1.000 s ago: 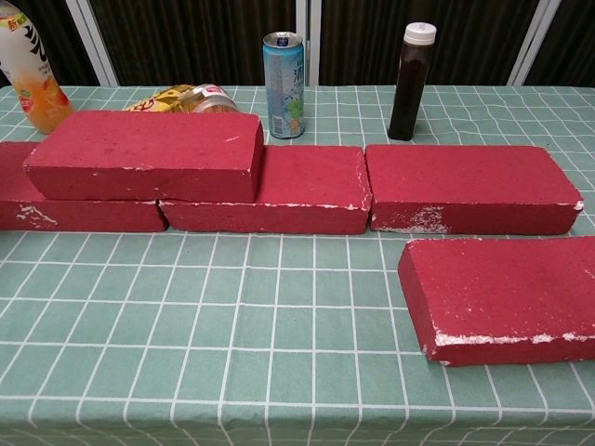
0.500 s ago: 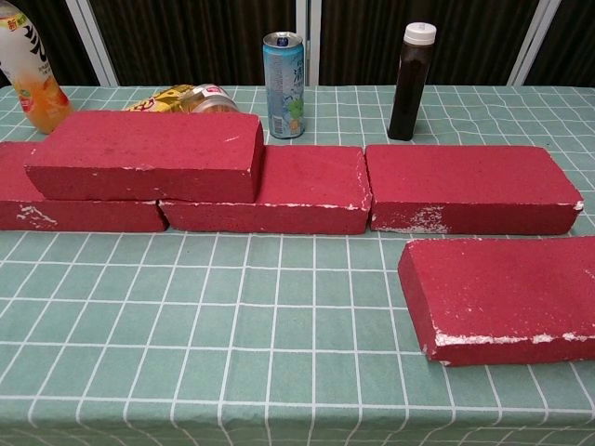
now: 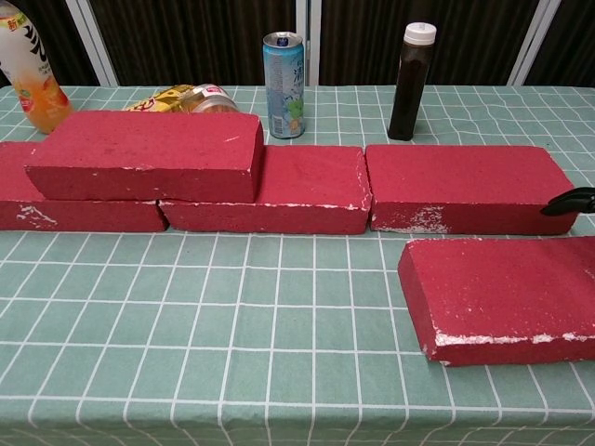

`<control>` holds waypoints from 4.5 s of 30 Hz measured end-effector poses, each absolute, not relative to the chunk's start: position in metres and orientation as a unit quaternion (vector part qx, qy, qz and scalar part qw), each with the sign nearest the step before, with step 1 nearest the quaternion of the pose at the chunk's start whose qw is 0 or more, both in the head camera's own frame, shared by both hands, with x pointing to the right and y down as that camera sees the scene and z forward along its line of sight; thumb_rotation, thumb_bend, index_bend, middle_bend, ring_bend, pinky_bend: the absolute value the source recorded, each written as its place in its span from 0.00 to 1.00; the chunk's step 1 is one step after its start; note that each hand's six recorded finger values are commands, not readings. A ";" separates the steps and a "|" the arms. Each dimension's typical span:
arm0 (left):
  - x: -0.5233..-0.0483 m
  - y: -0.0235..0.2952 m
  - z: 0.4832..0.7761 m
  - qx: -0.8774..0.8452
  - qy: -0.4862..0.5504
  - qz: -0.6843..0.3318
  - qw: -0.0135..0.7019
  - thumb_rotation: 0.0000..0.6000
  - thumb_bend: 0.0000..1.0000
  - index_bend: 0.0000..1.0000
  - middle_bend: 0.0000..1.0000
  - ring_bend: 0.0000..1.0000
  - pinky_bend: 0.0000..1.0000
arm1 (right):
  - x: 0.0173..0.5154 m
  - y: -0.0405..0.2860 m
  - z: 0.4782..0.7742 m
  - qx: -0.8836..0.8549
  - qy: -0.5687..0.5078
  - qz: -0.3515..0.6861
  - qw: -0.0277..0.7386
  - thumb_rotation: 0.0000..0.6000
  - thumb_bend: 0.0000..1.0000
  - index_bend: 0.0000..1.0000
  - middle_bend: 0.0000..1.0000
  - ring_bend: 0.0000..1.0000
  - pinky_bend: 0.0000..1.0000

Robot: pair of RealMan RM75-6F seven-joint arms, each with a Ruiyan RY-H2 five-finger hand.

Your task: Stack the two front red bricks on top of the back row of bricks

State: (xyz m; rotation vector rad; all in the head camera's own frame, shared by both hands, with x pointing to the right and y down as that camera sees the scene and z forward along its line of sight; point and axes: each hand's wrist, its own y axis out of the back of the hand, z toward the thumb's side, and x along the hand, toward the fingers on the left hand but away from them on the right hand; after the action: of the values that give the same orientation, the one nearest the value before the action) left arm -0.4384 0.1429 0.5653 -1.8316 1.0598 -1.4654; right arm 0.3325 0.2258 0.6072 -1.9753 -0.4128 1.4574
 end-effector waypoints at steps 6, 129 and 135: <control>-0.443 0.146 0.567 -0.682 0.397 -0.548 0.279 1.00 0.00 0.00 0.00 0.00 0.00 | 0.321 0.228 0.619 -0.756 -0.156 0.553 0.313 1.00 0.00 0.00 0.00 0.00 0.00; -0.466 0.156 0.580 -0.701 0.411 -0.531 0.242 1.00 0.00 0.00 0.00 0.00 0.00 | 0.147 0.061 0.671 -0.777 -0.173 0.527 0.297 1.00 0.00 0.10 0.32 0.08 0.01; -0.467 0.156 0.580 -0.700 0.412 -0.531 0.242 1.00 0.00 0.00 0.00 0.00 0.00 | 0.143 0.060 0.671 -0.778 -0.174 0.526 0.295 1.00 0.00 0.09 0.31 0.08 0.01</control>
State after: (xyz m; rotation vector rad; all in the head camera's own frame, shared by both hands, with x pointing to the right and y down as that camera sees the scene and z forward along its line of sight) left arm -0.4671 0.1561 0.5804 -1.9131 1.1250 -1.4519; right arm 0.1432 0.0600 0.6705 -2.0717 -0.4621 1.4004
